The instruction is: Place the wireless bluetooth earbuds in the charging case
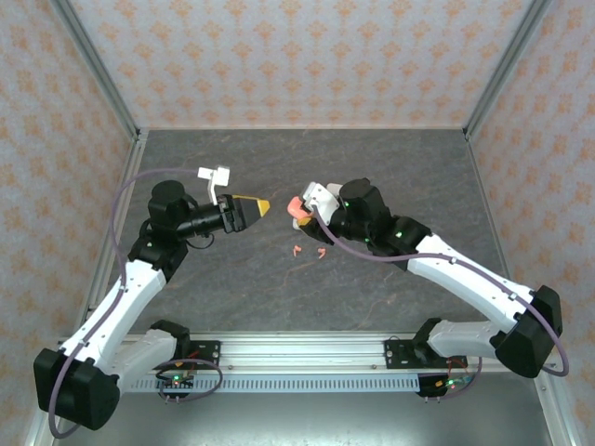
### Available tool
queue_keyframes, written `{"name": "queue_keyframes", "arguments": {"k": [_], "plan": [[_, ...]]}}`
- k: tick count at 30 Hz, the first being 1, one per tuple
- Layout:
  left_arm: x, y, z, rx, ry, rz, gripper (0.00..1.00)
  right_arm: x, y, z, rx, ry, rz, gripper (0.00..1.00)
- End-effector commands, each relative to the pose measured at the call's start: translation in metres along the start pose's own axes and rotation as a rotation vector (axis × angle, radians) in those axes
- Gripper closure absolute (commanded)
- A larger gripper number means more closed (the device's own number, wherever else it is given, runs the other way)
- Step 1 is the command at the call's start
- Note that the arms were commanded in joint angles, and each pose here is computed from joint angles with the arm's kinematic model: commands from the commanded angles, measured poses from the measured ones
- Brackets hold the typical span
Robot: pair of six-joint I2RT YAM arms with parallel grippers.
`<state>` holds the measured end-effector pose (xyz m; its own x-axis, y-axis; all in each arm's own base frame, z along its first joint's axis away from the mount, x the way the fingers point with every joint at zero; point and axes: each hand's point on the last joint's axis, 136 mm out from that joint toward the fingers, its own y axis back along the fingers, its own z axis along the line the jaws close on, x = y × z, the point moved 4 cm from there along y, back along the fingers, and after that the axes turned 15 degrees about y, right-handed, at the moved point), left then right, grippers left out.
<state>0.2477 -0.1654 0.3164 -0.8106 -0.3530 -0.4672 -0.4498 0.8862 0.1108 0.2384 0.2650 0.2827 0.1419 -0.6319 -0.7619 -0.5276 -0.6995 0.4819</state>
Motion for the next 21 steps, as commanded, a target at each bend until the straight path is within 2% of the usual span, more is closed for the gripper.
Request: {"name": "queue_keyframes", "arguments": {"k": [1, 14, 21], "plan": [[0.002, -0.011, -0.018, 0.060, -0.059, 0.047, 0.24, -0.011, 0.005, -0.001, 0.003, 0.040, -0.061, 0.60], [0.016, -0.051, -0.008, 0.030, -0.019, 0.190, 0.27, -0.025, 0.018, 0.000, -0.017, 0.078, -0.130, 0.60], [0.024, -0.060, -0.005, 0.037, -0.008, 0.245, 0.44, -0.022, 0.015, 0.000, -0.012, 0.086, -0.116, 0.60]]}}
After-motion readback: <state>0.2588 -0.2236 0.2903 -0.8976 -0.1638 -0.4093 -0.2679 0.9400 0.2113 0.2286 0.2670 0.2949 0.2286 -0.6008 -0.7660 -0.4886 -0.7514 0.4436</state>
